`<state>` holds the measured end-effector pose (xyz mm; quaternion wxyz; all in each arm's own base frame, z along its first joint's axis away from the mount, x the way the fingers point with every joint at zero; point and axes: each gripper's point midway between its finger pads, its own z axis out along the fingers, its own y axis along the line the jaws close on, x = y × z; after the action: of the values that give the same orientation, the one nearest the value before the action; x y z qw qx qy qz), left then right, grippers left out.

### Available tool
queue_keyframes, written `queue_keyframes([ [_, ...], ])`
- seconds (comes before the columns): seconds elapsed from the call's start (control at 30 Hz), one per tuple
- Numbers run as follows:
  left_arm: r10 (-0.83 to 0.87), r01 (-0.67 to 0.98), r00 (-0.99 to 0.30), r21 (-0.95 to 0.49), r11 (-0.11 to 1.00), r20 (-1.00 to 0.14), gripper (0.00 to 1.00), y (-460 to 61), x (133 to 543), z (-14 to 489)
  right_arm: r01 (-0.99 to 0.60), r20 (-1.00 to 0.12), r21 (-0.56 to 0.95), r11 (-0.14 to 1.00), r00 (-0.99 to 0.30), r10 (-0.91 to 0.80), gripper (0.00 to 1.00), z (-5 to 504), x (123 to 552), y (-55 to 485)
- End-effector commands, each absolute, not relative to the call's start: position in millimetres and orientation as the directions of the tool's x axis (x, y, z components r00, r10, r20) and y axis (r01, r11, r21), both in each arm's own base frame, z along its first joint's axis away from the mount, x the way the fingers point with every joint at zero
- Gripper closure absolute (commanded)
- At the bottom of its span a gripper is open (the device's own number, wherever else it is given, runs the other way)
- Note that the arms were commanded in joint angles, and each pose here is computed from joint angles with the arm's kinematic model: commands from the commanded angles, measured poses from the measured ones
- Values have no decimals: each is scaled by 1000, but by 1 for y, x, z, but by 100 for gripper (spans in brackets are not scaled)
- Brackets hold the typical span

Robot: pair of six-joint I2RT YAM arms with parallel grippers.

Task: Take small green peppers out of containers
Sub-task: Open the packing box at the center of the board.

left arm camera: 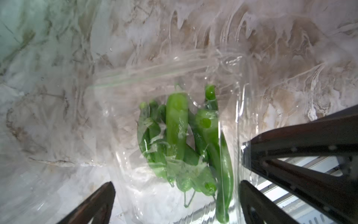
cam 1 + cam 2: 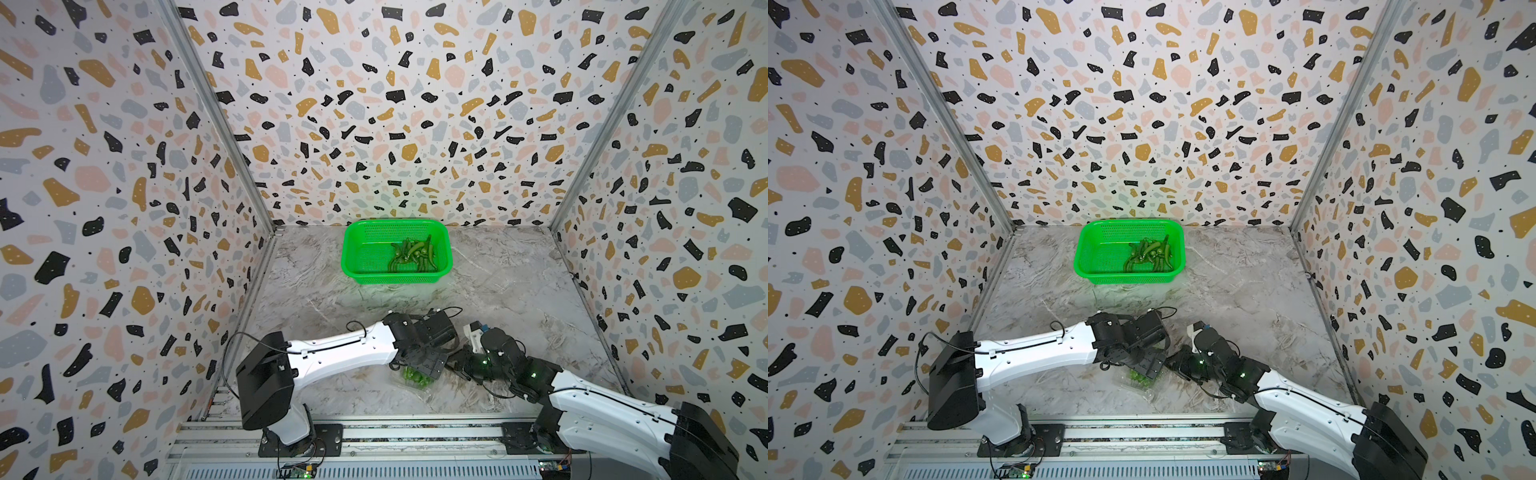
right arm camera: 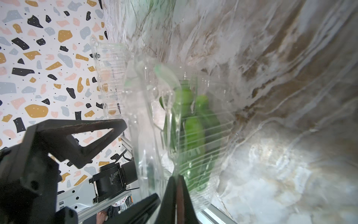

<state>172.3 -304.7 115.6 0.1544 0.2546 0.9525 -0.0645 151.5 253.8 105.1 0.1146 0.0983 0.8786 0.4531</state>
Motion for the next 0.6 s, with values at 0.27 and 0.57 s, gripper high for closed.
queue_keyframes([
  [0.27,517,459,-791,241,855,-327,1,-243,190,140,151,-78,777,611,-940,332,100,75,136,224],
  [0.57,453,379,-831,268,886,-323,1,-188,194,162,170,-91,758,629,-928,361,100,65,140,212],
])
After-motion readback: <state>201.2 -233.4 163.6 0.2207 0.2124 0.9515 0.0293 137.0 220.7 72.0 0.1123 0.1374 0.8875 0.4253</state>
